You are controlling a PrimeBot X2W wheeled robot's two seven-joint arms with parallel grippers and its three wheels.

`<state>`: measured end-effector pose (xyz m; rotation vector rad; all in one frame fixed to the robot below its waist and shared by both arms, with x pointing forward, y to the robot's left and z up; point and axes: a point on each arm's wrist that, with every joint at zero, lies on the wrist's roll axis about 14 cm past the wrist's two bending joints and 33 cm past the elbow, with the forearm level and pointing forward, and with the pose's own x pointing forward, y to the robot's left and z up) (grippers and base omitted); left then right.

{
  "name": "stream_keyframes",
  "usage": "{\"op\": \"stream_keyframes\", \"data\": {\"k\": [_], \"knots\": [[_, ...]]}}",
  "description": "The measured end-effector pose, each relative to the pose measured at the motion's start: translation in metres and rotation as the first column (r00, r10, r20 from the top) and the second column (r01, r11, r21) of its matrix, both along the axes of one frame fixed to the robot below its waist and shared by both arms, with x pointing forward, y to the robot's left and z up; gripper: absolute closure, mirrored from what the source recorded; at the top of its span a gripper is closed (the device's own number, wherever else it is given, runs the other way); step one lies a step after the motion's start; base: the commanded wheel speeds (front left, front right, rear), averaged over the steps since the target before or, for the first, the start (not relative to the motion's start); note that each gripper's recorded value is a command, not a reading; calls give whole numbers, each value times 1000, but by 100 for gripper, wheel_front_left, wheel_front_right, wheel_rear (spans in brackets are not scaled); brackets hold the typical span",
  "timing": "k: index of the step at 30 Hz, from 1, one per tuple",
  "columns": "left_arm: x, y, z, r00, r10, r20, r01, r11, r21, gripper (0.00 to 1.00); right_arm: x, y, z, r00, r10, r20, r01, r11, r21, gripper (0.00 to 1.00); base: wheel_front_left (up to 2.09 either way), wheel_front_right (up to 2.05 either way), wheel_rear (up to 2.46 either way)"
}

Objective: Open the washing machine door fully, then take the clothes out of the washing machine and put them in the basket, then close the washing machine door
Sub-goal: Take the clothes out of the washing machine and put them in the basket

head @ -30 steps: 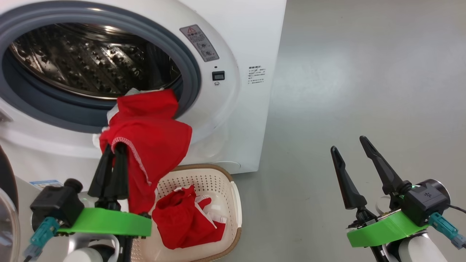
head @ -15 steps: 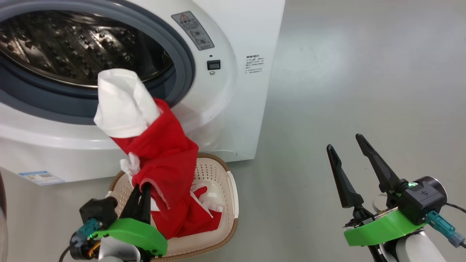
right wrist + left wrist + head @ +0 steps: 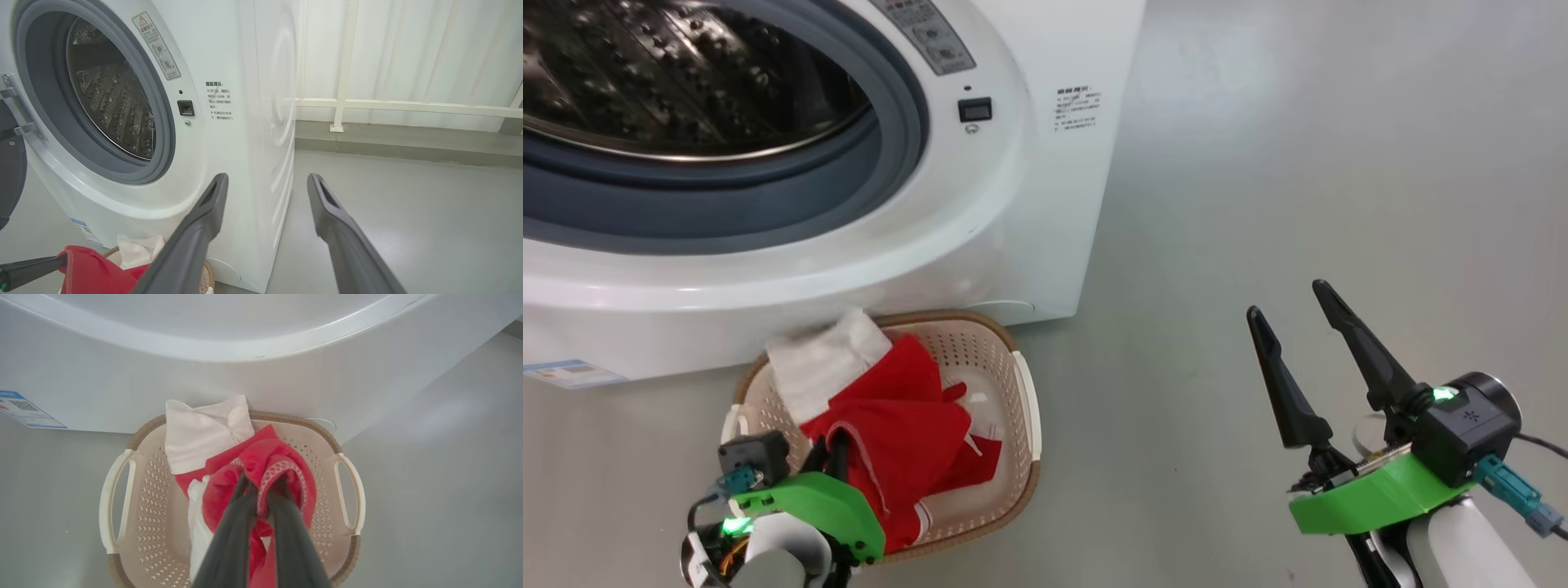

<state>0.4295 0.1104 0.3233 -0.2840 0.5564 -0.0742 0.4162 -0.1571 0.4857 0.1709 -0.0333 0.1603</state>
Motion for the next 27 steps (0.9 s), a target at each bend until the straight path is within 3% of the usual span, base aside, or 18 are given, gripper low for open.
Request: {"op": "stream_keyframes", "data": {"k": [8, 16, 26, 27], "knots": [[-1, -3, -44, 984, 1, -179, -1, 1000, 1, 100, 17, 0, -9, 1000, 3, -13, -3, 1000, 0, 0, 0, 0, 0], [-11, -20, -80, 918, -61, -392, 56, 998, -24, 100, 19, -11, -27, 998, -30, -63, 30, 1000, 4, 0, 0, 0, 0], [-21, -28, -111, 863, -91, -497, 94, 995, -19, 100, 27, -19, -41, 994, -64, -93, 65, 998, 2, 0, 0, 0, 0], [-22, -29, -113, 860, -94, -502, 97, 995, -20, 92, 27, -20, -43, 993, -67, -98, 67, 998, 0, 0, 0, 0, 0]]}}
